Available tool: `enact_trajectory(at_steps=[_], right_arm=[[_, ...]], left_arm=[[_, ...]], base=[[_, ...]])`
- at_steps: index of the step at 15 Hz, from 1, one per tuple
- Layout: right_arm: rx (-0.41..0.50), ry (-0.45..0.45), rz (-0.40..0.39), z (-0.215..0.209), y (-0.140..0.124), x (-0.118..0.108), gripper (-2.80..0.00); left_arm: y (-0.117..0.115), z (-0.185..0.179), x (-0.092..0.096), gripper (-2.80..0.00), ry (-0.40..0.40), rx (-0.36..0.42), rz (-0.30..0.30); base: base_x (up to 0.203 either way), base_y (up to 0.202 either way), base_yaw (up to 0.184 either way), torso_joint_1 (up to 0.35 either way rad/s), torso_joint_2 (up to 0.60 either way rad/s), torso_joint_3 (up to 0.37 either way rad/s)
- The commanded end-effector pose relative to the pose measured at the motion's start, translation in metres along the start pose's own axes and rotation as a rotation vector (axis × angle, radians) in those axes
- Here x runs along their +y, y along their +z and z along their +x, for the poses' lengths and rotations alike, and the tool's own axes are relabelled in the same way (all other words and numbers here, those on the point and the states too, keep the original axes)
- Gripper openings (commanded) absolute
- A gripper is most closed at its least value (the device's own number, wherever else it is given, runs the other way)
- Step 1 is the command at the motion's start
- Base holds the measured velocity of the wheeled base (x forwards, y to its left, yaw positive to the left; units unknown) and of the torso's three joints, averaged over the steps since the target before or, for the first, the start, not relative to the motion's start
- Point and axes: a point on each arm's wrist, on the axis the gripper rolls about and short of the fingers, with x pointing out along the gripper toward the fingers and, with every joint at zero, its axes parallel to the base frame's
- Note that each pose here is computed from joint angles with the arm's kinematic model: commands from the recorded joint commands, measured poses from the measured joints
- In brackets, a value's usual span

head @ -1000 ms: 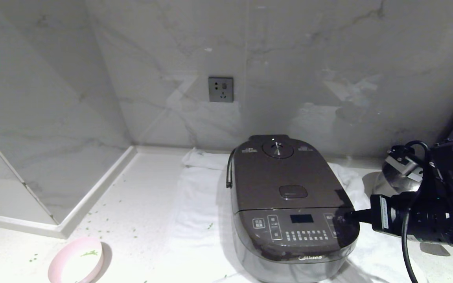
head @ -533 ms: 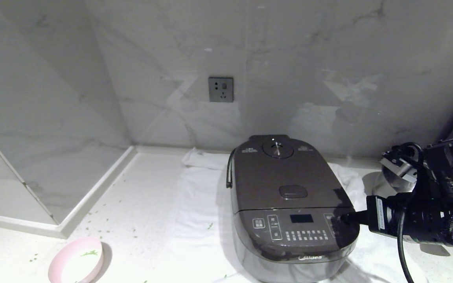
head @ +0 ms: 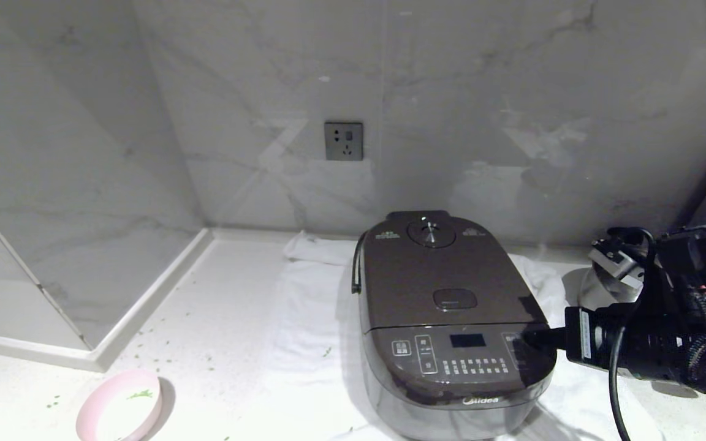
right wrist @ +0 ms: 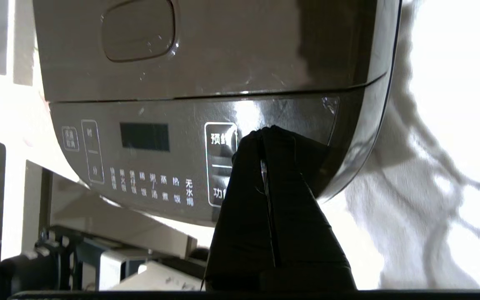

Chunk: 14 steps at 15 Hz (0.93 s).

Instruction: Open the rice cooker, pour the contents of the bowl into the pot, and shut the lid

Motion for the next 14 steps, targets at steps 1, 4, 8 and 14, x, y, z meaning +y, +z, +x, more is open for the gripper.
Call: enact_trajectory(at_steps=[1,4,8,14], right_arm=[[-0.013,0.007,-0.001,-0.002,0.003,0.002,-2.8],[-0.081,0.045,-0.015,-0.025,0.014,0.014,-2.8],[-0.158,0.094,-0.036,-0.088,0.028,0.037,-2.8],[-0.355,-0.032,-0.111,-0.151,0.013,0.036,-2.8]], left_arm=[[0.0,0.0,0.0,-2.8,0.001,0.0,0.001],[0.0,0.0,0.0,-2.8,0.004,0.0,0.001],[0.0,0.0,0.0,-2.8,0.004,-0.001,0.001],[0.0,0.0,0.0,-2.8,0.003,-0.003,-0.001]], base=[[0.0,0.0,0.0,0.0,0.0,0.0],[0.0,0.0,0.0,0.0,0.0,0.0],[0.0,0.0,0.0,0.0,0.0,0.0],[0.0,0.0,0.0,0.0,0.0,0.0]])
